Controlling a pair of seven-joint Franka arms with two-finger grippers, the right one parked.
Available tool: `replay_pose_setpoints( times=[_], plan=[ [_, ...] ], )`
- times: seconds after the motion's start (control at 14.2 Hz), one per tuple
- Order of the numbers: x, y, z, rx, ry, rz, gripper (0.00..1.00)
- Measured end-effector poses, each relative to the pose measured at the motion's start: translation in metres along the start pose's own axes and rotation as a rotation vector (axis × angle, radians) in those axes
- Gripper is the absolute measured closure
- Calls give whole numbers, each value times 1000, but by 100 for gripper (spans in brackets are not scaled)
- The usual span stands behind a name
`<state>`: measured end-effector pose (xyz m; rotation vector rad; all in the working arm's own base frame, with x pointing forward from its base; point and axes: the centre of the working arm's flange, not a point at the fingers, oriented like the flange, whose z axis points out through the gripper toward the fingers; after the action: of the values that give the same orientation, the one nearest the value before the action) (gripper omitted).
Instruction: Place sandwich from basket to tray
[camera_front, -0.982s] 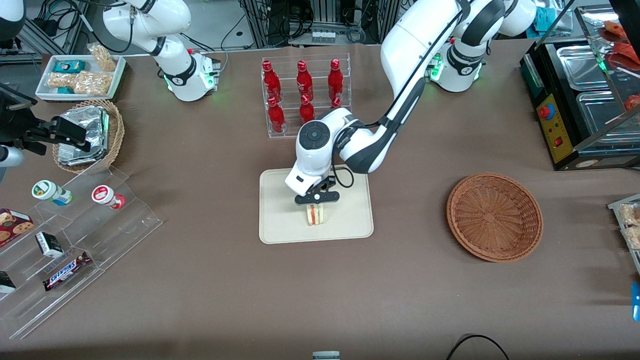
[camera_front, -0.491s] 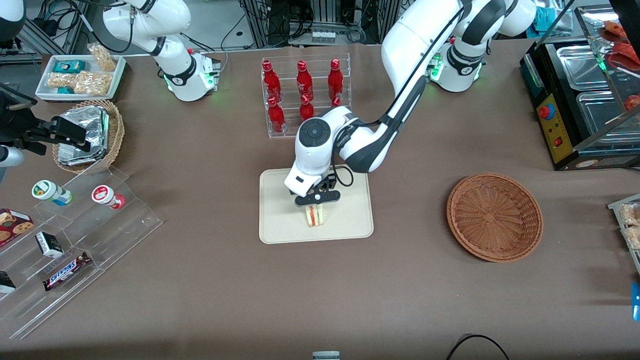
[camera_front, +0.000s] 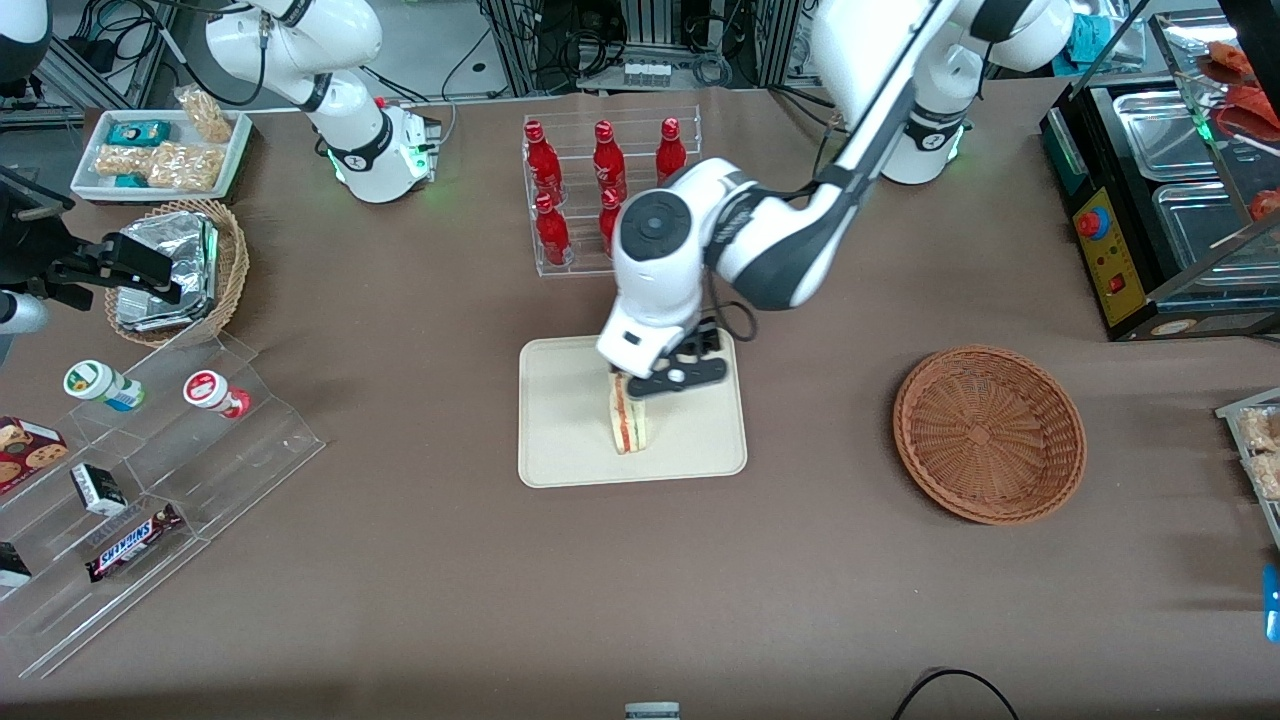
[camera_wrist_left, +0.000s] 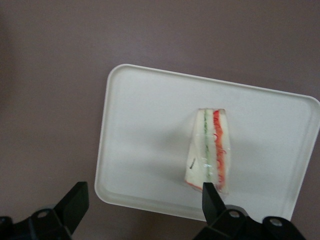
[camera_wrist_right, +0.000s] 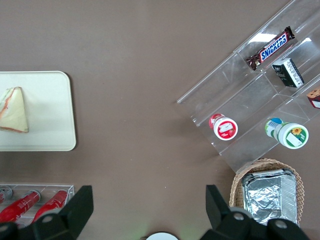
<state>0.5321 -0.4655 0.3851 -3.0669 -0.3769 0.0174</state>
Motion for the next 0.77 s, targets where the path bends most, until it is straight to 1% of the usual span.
replay_pose_setpoints(
  times=[0.21, 0.35, 0.49, 0.77],
  plan=[
    [48, -60, -6, 26, -22, -7, 0],
    [69, -103, -7, 40, -38, 13, 0],
    [80, -144, -11, 51, -54, 49, 0],
    [98, -236, -31, 54, -74, 142, 0]
  ],
)
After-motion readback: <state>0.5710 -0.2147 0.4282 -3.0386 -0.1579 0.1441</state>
